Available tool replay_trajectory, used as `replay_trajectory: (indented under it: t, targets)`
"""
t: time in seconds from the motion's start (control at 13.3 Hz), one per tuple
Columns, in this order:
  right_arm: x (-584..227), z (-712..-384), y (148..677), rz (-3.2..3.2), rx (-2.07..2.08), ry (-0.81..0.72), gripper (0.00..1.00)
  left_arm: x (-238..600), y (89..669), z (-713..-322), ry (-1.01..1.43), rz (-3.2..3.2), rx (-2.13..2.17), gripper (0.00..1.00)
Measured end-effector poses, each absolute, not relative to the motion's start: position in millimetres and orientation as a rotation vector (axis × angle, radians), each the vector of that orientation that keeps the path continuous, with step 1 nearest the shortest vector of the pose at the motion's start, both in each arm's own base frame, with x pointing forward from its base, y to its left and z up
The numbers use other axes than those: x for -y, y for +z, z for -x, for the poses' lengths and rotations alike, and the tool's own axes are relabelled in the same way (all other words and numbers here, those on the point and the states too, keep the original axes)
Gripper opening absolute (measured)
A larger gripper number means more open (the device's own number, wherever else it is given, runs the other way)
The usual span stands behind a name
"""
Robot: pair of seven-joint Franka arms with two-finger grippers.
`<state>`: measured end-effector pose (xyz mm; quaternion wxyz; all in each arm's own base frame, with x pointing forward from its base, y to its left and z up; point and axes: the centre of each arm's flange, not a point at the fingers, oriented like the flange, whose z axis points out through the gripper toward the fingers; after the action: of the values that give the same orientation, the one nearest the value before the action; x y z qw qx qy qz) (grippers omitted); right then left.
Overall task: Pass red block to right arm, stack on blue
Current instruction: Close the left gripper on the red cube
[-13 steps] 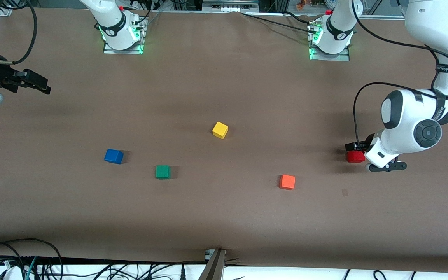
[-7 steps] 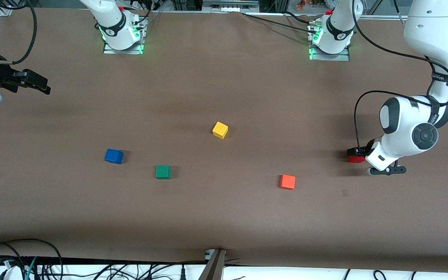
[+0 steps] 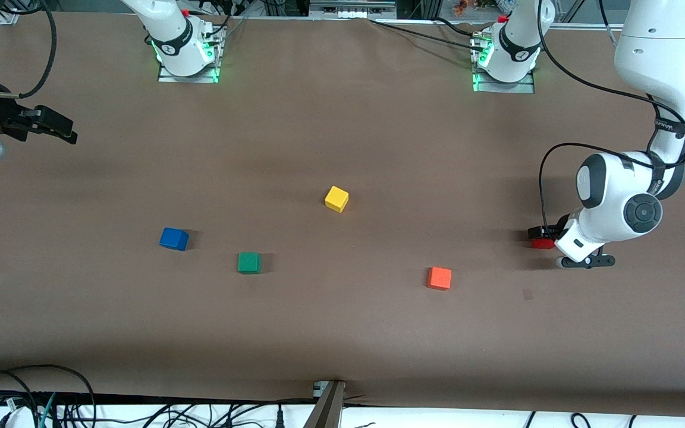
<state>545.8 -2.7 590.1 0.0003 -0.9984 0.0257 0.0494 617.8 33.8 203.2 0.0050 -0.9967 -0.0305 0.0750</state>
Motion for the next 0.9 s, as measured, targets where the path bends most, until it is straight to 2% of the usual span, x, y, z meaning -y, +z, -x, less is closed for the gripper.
replay_trajectory:
  t: [0.15, 0.3, 0.6, 0.9]
  targets:
    - [7, -545, 590, 3.135, -0.093, 0.164, 1.00, -35, 199, -617, 0.241, 3.124, 0.042, 0.81]
    - [10, -545, 590, 3.134, -0.102, 0.166, 1.00, -39, 197, -617, 0.243, 3.127, 0.009, 0.56]
    - [10, -544, 589, 3.134, -0.101, 0.172, 1.00, -45, 203, -621, 0.224, 3.133, -0.107, 0.56]
    - [10, -542, 587, 3.132, -0.102, 0.212, 1.00, -44, 269, -647, 0.173, 3.122, -0.453, 0.56]
